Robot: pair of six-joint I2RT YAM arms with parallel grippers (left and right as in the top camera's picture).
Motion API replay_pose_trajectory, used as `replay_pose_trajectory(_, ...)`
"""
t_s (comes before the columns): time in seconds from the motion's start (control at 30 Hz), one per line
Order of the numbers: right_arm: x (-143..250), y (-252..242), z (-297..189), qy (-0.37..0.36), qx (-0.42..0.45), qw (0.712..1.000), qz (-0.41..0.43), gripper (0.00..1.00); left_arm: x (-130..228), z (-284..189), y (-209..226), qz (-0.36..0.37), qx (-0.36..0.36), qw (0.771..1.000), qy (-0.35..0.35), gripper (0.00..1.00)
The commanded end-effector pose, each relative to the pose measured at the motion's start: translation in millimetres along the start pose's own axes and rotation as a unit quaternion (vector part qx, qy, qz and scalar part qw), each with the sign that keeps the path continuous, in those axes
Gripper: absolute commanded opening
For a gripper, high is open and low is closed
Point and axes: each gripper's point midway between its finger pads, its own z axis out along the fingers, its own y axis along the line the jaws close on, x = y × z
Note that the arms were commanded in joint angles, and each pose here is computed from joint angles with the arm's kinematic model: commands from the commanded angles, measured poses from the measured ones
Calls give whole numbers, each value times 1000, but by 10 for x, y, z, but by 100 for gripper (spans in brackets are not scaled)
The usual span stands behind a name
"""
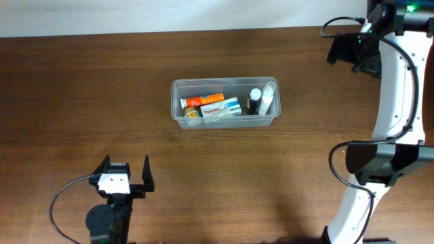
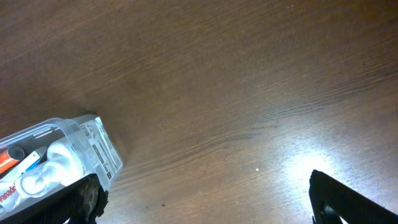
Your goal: Pack container
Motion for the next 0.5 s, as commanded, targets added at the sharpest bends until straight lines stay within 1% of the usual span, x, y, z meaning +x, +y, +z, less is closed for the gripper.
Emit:
replay_pose_trajectory(0.0,-8,-5,-125,-15,-5,1000,0,98,5,-5,24,15,-6,1000,-3,100)
replay_pose_trajectory(0.27,-8,-5,-125,-15,-5,1000,0,98,-87,-29,4,18,-2,1000,-23,100)
replay_pose_trajectory(0.47,-8,-5,-125,-15,-5,1000,0,98,-77,-26,4,17,-1,1000,-21,99)
